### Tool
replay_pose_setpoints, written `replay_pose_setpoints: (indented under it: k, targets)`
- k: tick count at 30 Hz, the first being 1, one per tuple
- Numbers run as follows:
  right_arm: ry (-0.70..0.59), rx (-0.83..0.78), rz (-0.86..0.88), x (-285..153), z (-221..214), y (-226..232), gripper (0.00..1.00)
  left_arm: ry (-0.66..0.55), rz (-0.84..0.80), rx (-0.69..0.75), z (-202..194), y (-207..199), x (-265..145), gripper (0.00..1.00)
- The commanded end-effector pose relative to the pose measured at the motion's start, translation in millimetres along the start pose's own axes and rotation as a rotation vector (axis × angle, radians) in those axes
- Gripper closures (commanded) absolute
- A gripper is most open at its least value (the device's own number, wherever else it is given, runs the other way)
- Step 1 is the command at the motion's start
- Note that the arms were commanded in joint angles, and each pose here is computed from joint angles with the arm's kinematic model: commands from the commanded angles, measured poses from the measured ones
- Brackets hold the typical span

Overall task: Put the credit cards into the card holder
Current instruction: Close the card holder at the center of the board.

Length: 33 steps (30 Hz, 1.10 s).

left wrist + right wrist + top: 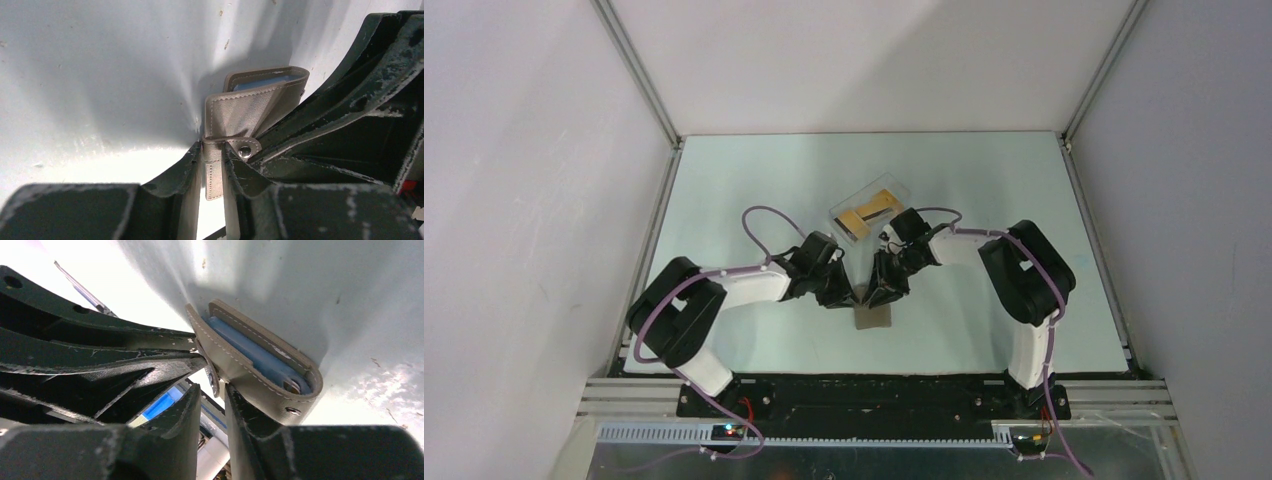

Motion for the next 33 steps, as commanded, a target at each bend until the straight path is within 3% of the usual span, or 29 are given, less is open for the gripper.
replay_pose_setpoints:
  k: [1, 10, 22, 33]
  targets:
    - [-0.046, -0.024, -0.156, 23, 4, -27, 0.74, -0.086, -0.019, 0.001, 14, -18, -10, 0.74]
    - [-0.035, -0.03, -0.206, 31, 2, -33, 0.8, -0.077, 0.002, 0.038, 13, -16, -13, 0.74]
    - [-0.026, -0.014, -0.145, 30, 3, -27, 0.69, -0.109, 0.03, 0.119, 16, -15, -34, 0.64]
    - [-0.025, 0.003, -0.136, 34, 4, -30, 0.79, -0.066, 0.038, 0.15, 9, -15, -29, 0.72]
Point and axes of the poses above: each gripper's point midway between its finger pads, its own x axis out along the fingers, its own y axis along the line the jaws close on, z = x × y, the point moved 5 cm from there along -x, back along the fingers, and after that the axes turned 6 degrees about x, right-handed, at the moved point
